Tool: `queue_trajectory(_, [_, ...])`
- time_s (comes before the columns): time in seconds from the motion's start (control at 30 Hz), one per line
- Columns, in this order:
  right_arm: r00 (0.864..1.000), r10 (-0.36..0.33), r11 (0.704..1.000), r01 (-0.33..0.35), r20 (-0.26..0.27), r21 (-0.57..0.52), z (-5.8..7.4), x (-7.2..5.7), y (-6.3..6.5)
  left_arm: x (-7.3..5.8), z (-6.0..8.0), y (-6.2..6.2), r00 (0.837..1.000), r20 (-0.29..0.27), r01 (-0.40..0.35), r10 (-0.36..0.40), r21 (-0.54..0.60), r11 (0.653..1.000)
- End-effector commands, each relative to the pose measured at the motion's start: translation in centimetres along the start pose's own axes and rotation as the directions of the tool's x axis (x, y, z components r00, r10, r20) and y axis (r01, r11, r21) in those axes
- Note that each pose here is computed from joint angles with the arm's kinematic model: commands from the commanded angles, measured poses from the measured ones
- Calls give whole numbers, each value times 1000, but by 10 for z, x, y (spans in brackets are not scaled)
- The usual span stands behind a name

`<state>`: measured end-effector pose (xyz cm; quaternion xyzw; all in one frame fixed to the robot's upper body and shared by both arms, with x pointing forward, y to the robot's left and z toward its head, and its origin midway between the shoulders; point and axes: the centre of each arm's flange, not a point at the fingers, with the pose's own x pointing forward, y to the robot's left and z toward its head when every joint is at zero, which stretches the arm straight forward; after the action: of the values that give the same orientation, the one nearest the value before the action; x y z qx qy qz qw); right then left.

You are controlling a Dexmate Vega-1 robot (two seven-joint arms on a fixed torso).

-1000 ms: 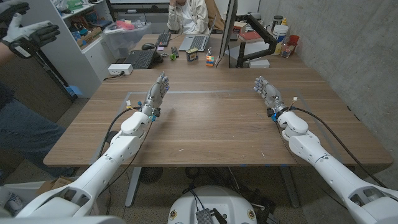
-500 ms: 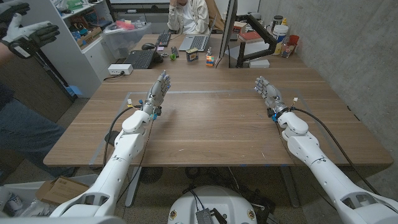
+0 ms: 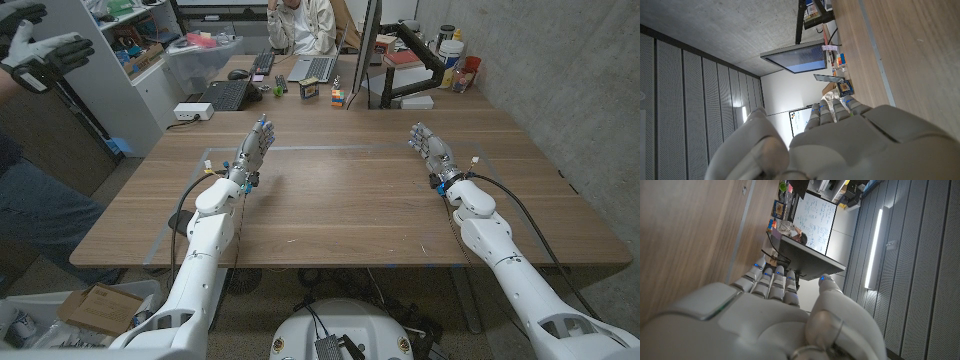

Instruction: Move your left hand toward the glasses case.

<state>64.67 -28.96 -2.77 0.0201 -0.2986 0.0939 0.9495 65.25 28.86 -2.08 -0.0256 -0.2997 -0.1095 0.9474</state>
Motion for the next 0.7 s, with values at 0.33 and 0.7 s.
queue_trajectory(0.33, [1000, -4, 1000, 4, 0, 5, -2, -4, -1, -12, 5, -1, 1000, -4, 8, -8, 27, 1000])
queue_trajectory(0.7, [1000, 0, 1000, 0, 3, 2, -1, -3, -1, -24, 12, -1, 1000, 17, 2, -3, 42, 999])
